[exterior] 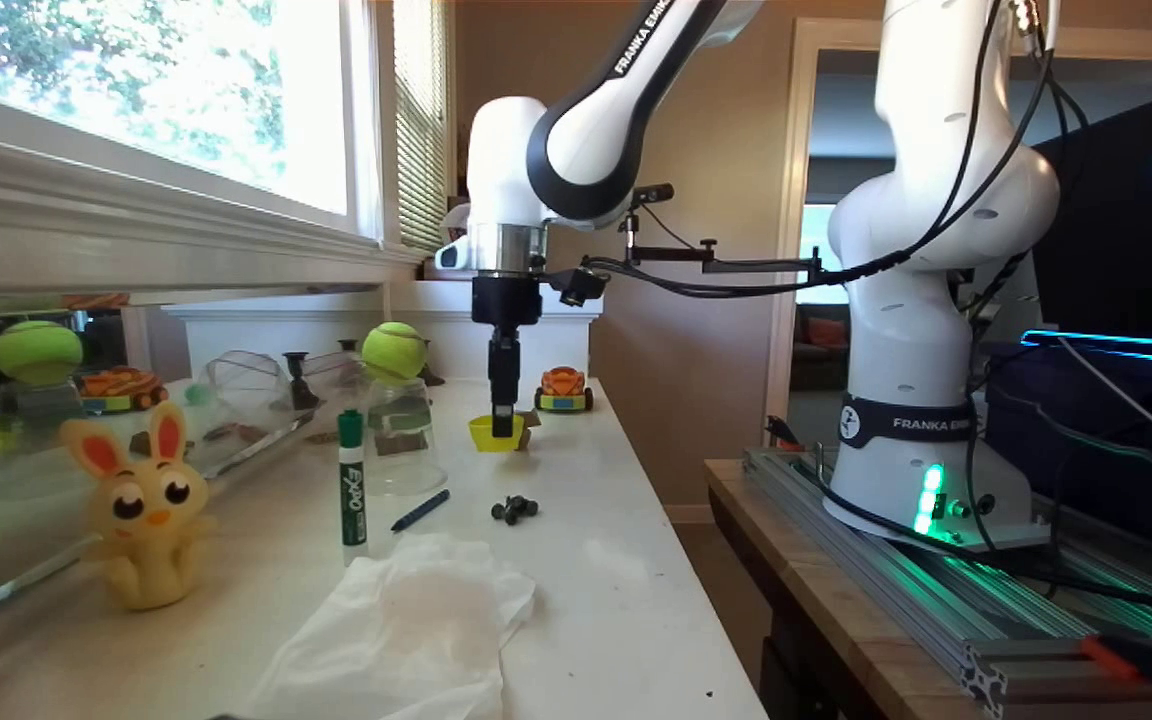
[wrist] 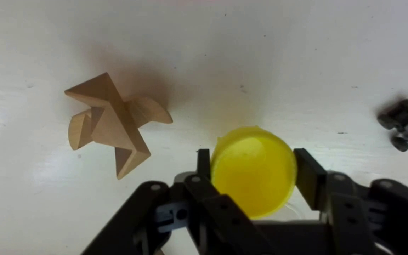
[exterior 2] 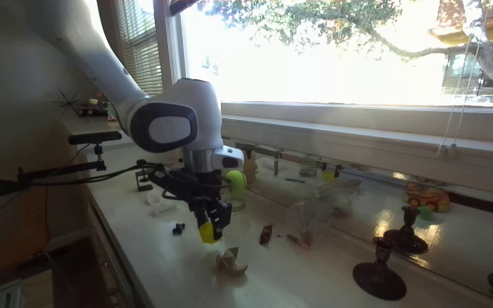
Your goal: Put the yellow bowl on the counter, then place the green toy in it
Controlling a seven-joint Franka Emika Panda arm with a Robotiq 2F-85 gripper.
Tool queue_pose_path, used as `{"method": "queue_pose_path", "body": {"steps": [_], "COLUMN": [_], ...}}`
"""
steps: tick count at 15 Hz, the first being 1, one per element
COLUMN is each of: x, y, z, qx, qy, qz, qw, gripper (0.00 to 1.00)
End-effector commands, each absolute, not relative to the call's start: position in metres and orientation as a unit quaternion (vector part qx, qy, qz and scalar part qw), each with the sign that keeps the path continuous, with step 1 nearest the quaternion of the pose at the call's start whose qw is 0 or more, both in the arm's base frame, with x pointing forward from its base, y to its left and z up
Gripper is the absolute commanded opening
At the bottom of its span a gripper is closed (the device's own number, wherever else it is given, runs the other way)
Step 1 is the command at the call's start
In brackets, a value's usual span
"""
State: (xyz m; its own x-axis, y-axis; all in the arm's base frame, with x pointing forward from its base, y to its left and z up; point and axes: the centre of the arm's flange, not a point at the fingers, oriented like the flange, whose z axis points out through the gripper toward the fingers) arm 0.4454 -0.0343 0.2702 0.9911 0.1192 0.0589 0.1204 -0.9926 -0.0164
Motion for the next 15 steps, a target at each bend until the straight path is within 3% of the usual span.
{"method": "queue_pose_path", "body": {"steps": [1,5,6,7,8,10,15], "x": [0.447,0.446,0.445,0.444,0.444,0.444,0.44], "y": [-0.04,-0.041,-0.041,-0.041,-0.041,-0.041,-0.036], "z": [0.255,0.248,0.247,0.248,0.247,0.249,0.265], "qx": [-0.997,-0.997,-0.997,-0.997,-0.997,-0.997,-0.997], "qy": [-0.059,-0.058,-0.059,-0.06,-0.059,-0.06,-0.073], "qz": [-0.037,-0.028,-0.027,-0.026,-0.027,-0.027,-0.02], "qw": [0.03,0.034,0.032,0.033,0.028,0.029,0.024], "gripper": [0.35,0.35,0.44,0.85,0.86,0.98,1.0]}}
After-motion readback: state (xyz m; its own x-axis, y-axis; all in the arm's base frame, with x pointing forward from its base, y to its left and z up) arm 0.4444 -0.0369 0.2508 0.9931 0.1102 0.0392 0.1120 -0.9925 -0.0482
